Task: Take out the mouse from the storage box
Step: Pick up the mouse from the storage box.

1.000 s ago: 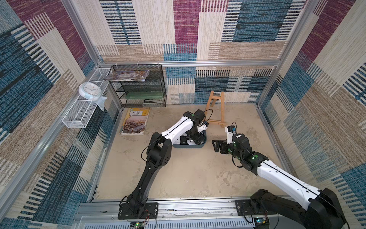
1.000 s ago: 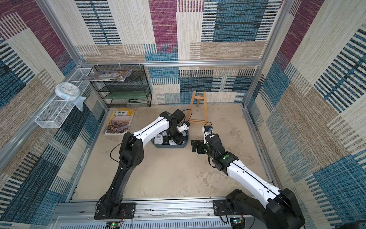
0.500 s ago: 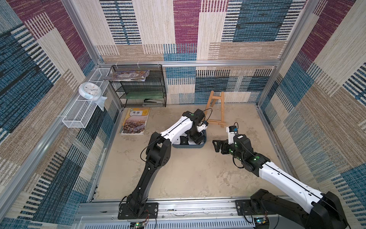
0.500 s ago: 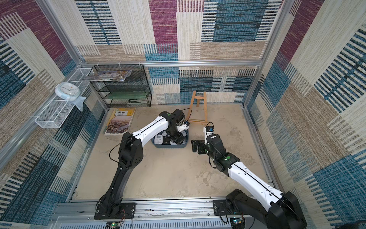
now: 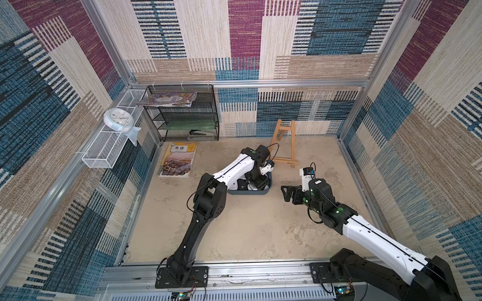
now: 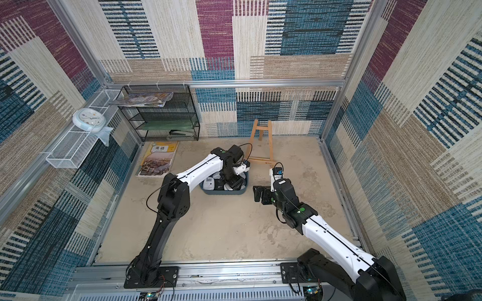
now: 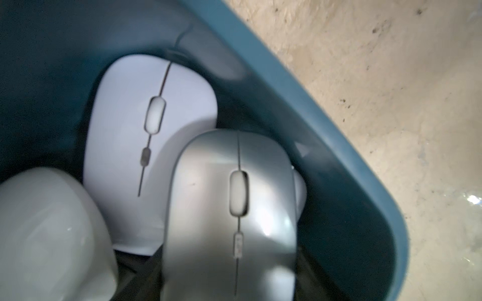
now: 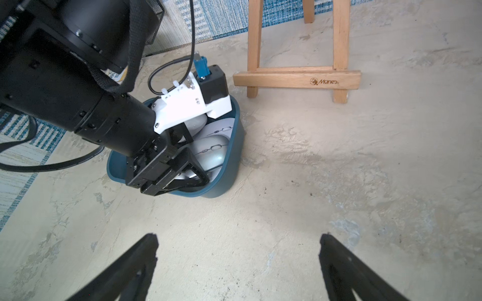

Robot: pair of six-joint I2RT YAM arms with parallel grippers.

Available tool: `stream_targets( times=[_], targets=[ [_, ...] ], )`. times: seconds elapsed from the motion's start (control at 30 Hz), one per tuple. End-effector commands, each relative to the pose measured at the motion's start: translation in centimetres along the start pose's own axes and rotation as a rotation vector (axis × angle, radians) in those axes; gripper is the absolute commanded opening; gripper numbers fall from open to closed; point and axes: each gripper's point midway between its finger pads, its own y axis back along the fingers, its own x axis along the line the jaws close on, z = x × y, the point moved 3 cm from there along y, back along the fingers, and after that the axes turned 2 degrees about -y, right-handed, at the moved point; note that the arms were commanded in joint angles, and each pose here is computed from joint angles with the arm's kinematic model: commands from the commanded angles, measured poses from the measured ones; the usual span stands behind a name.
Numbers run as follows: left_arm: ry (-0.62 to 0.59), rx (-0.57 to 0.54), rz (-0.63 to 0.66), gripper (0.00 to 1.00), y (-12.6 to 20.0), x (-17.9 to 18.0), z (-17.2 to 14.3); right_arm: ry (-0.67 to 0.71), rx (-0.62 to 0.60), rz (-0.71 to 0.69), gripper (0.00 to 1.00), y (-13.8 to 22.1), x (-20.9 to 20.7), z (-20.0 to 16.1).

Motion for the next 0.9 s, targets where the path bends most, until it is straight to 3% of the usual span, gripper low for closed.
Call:
stream_targets(
  times=[0.0, 0.37, 0.67, 0.77, 0.87],
  targets=[
    [0.024, -0.043, 0.068, 0.61, 1.4, 0.8, 0.6, -0.013, -0.012, -0.011, 1.00, 0.1, -0.2, 0.1],
    [0.063, -0.202, 0.139, 0.60, 6.2, 0.5, 0.8, -0.019, -0.002, -0.007, 1.00, -0.3, 0.0, 0.2],
    [0.163, -0.307, 0.152, 0.57, 10.3, -0.5, -1.4, -0.029, -0.004, -0.005, 1.00, -0.2, 0.2, 0.5],
    [0.230, -0.352, 0.195, 0.57, 11.5, -0.3, -2.6, -0.033, 0.004, 0.003, 1.00, -0.4, 0.4, 0.4],
    [0.362, -0.375, 0.321, 0.58, 12.5, 1.5, -4.7, -0.043, 0.015, -0.030, 1.00, -0.7, 0.1, 0.6]
  ],
)
